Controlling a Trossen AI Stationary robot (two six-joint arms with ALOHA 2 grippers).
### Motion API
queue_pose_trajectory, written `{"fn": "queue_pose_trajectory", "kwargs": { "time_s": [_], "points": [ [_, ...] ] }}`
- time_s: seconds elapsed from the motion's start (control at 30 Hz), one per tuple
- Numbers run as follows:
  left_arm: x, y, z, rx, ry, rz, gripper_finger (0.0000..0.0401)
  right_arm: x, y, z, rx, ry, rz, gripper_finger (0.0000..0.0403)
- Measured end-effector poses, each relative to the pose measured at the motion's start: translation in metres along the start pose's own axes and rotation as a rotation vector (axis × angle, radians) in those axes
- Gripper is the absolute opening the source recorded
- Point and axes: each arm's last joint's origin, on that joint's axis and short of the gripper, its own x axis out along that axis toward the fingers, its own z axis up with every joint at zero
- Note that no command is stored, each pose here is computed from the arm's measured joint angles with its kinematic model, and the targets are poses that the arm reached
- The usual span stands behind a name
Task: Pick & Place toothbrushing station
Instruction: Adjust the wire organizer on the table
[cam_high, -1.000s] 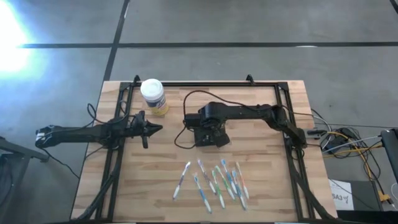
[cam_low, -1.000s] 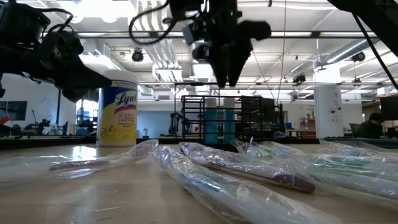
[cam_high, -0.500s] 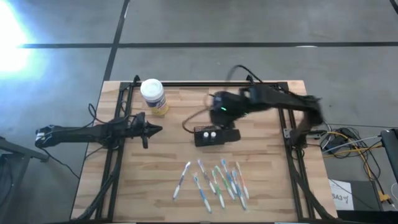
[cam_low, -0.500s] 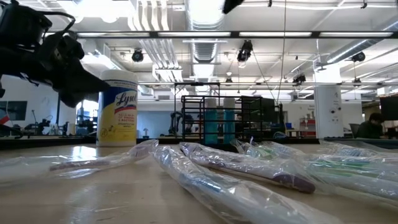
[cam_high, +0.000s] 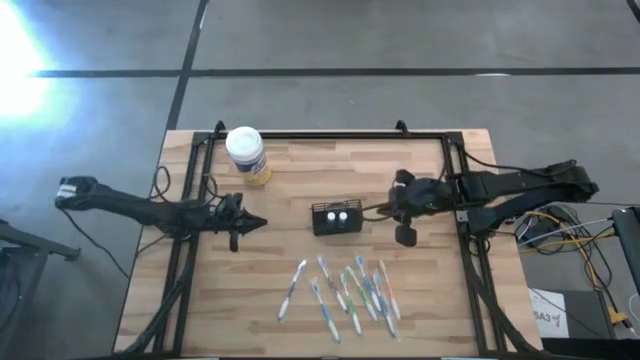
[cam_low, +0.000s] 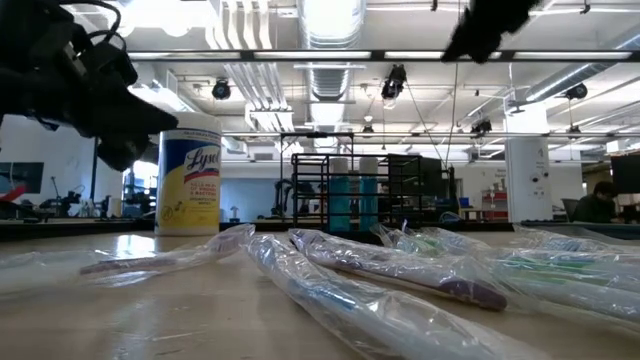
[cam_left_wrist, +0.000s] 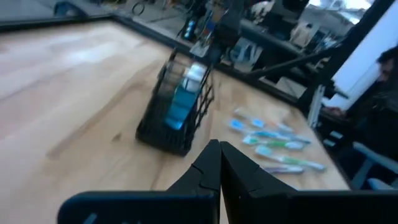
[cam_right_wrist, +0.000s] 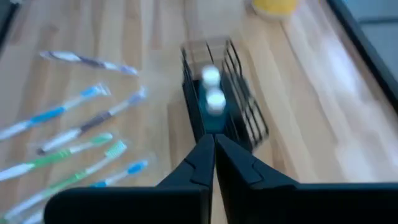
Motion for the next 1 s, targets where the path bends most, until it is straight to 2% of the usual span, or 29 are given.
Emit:
{"fn": "queue_pose_trajectory", "kwargs": {
  "time_s": [0.23,0.3,0.43,0.73,1.0],
  "points": [
    [0.018,-0.007,-0.005,-0.061,0.115,0.102,0.0003,0.017,-0.006,-0.041,0.094,0.078,-0.082,0.0011],
    [0.026,-0.013,0.001,-0.077,0.113,0.107,0.0005,0.022,-0.007,-0.049,0.114,0.106,-0.103,0.0011],
    [0.044,-0.018,0.001,-0.059,0.174,0.153,0.0007,0.032,-0.008,-0.059,0.128,0.127,-0.11,0.0012],
    [0.085,-0.036,0.012,-0.017,0.193,0.167,0.0009,0.055,-0.009,-0.07,0.201,0.108,-0.124,0.0013],
    [0.121,-0.042,0.007,-0.01,0.251,0.224,0.0009,0.082,-0.01,-0.082,0.235,0.171,-0.271,0.0013]
  ]
}}
